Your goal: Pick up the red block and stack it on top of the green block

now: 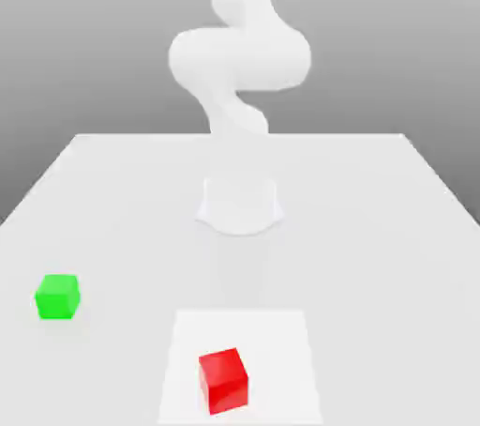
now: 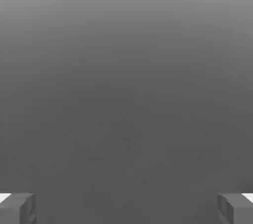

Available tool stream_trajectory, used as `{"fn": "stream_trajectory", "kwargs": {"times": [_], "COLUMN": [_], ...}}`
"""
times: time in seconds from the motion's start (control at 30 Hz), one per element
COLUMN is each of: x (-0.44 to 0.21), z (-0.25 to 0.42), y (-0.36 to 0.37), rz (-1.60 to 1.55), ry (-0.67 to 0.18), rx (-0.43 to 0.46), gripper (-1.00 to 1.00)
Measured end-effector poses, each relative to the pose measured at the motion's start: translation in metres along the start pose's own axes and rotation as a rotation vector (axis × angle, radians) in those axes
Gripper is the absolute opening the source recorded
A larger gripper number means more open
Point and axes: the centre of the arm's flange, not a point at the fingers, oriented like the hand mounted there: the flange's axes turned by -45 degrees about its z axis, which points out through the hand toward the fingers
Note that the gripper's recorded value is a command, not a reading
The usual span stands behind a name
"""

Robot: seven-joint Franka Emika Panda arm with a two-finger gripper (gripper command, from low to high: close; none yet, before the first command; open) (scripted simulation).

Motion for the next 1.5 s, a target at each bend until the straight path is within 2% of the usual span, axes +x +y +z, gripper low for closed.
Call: {"fn": "stream_trajectory", "kwargs": {"times": [0.37, 0.6, 0.8, 0.93, 0.97, 1.2, 1.37, 1.5], "x": [-0.066, -0.153, -0.241, -0.277, -0.286, -0.288, -0.253, -0.255], "z": [0.219, 0.328, 0.394, 0.432, 0.440, 0.441, 0.402, 0.375], "y": [0.010, 0.014, 0.021, 0.022, 0.022, 0.022, 0.023, 0.087], "rz": [-0.120, -0.202, -0.273, -0.282, -0.281, -0.282, -0.277, -0.032], "ry": [-0.332, -0.538, -0.703, -0.719, -0.720, -0.721, -0.721, -0.724], "rx": [0.070, 0.092, 0.098, 0.099, 0.099, 0.099, 0.098, -0.007], "gripper": [0.00, 0.00, 0.00, 0.00, -1.00, -1.00, -1.00, -1.00]}}
